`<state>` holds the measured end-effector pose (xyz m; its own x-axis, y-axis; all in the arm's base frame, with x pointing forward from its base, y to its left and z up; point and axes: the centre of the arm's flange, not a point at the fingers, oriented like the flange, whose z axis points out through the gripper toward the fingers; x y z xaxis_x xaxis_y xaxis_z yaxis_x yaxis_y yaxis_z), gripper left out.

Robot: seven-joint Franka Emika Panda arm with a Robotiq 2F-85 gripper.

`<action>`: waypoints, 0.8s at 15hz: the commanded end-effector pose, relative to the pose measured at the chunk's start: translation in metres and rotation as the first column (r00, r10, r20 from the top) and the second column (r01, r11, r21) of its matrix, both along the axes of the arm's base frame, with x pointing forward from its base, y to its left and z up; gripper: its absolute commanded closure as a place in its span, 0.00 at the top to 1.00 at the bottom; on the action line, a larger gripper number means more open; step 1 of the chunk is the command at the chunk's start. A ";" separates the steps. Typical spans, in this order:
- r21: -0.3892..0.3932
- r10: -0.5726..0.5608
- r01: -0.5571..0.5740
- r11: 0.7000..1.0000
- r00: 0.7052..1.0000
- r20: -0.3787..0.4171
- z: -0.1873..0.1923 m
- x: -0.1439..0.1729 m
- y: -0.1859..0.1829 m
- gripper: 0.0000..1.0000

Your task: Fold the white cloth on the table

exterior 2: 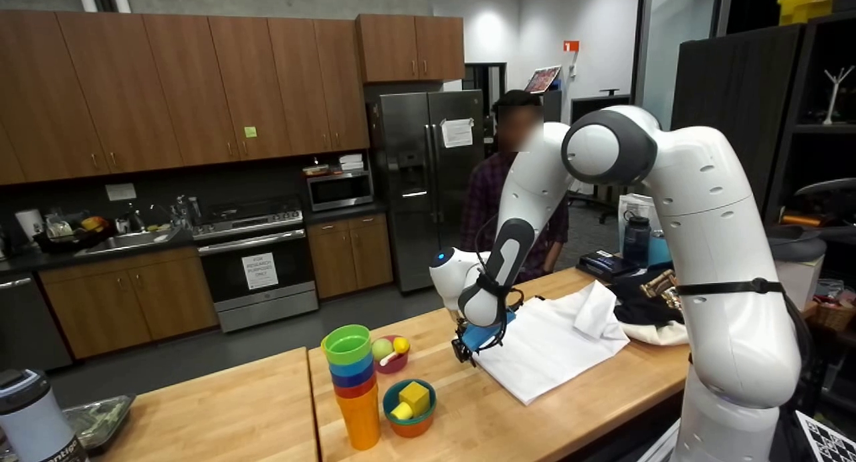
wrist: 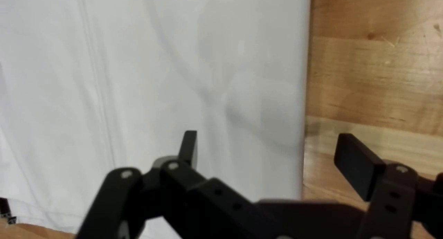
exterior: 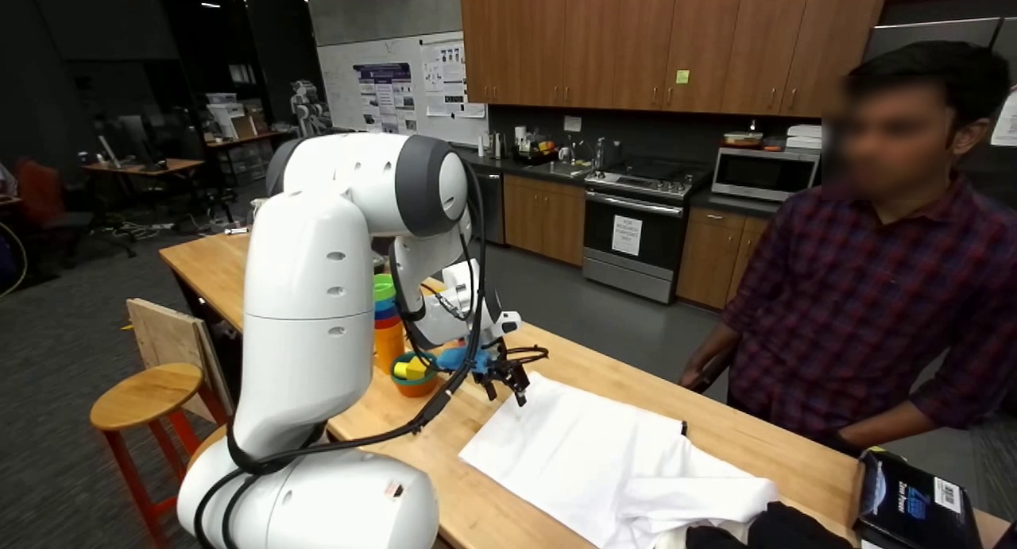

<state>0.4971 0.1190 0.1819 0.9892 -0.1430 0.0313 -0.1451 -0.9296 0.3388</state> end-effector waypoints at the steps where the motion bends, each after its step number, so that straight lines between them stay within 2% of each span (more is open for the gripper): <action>1: -0.014 -0.049 0.049 0.999 0.999 0.018 -0.014 0.004 0.001 1.00; 6: -0.008 -0.095 0.095 0.995 0.995 0.021 -0.022 0.006 -0.008 1.00; 7: -0.006 -0.095 0.096 0.995 0.995 0.023 -0.021 0.005 -0.009 0.92; 8: -0.004 -0.100 0.100 0.995 0.995 0.022 -0.021 0.006 -0.009 0.74; 12: 0.020 -0.102 0.101 0.995 0.994 0.034 -0.014 0.007 -0.003 0.50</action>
<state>0.5001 0.1239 0.1683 0.9748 -0.2188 0.0427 -0.2206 -0.9192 0.3263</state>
